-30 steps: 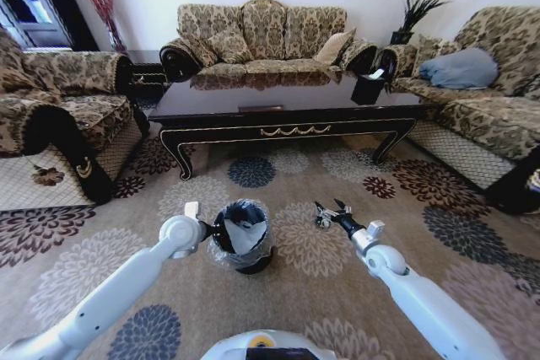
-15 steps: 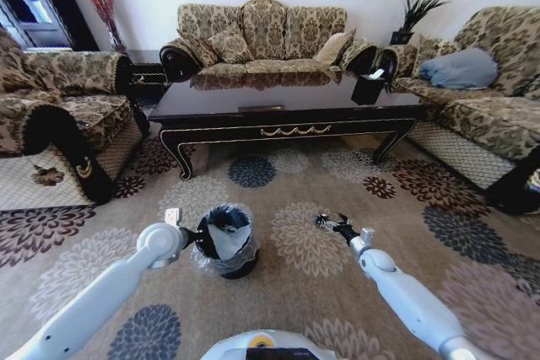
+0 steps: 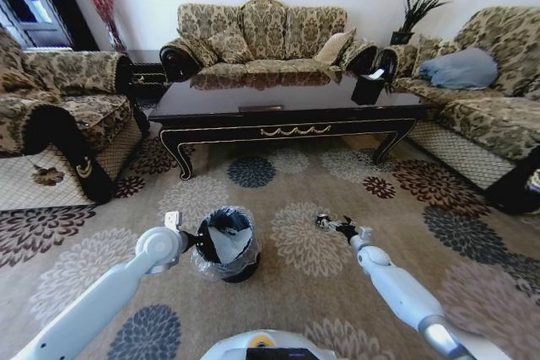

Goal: Move to the front of the table and pick up the trash from the floor, then place it into the trash bin.

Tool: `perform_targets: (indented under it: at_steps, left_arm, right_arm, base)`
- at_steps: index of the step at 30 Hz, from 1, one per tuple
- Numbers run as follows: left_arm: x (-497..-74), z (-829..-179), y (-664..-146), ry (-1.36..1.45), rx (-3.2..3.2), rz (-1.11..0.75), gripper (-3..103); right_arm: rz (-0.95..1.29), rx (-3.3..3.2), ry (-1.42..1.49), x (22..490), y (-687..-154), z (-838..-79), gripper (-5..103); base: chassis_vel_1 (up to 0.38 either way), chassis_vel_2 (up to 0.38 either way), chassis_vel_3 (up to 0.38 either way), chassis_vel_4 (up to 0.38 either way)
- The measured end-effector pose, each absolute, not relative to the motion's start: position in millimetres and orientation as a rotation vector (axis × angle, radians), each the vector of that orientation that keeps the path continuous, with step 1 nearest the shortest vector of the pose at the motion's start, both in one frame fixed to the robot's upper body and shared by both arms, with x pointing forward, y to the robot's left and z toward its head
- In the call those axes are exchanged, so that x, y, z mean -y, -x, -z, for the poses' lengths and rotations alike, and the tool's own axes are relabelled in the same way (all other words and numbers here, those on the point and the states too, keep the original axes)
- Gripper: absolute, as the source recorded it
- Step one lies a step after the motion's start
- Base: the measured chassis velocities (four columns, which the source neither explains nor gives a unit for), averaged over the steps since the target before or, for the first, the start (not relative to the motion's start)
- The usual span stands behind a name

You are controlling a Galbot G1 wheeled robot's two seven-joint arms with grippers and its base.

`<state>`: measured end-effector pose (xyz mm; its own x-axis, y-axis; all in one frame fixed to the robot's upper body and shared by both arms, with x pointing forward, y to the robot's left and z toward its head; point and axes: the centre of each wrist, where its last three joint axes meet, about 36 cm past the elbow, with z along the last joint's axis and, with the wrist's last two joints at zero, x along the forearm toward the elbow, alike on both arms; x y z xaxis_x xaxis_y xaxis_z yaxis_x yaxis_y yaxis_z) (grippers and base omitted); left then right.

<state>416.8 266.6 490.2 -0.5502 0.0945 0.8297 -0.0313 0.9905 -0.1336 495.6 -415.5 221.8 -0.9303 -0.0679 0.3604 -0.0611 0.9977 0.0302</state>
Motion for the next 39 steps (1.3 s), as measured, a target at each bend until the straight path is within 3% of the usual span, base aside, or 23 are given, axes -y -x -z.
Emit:
perform_targets:
  at_steps: [13, 39]
  left_arm:
    - [-274, -494, -412, 0.034, 2.145, -0.138, 0]
    - [-273, -499, -414, 0.076, 2.151, -0.157, 0]
  right_arm:
    - [0.009, 2.737, -0.129, 356, -532, -183, 100]
    - [-0.028, 2.709, -0.008, 379, -536, -168, 100]
  base:
    - [0.000, 0.000, 0.000, 0.000]
    - [0.000, 0.000, 0.000, 0.000]
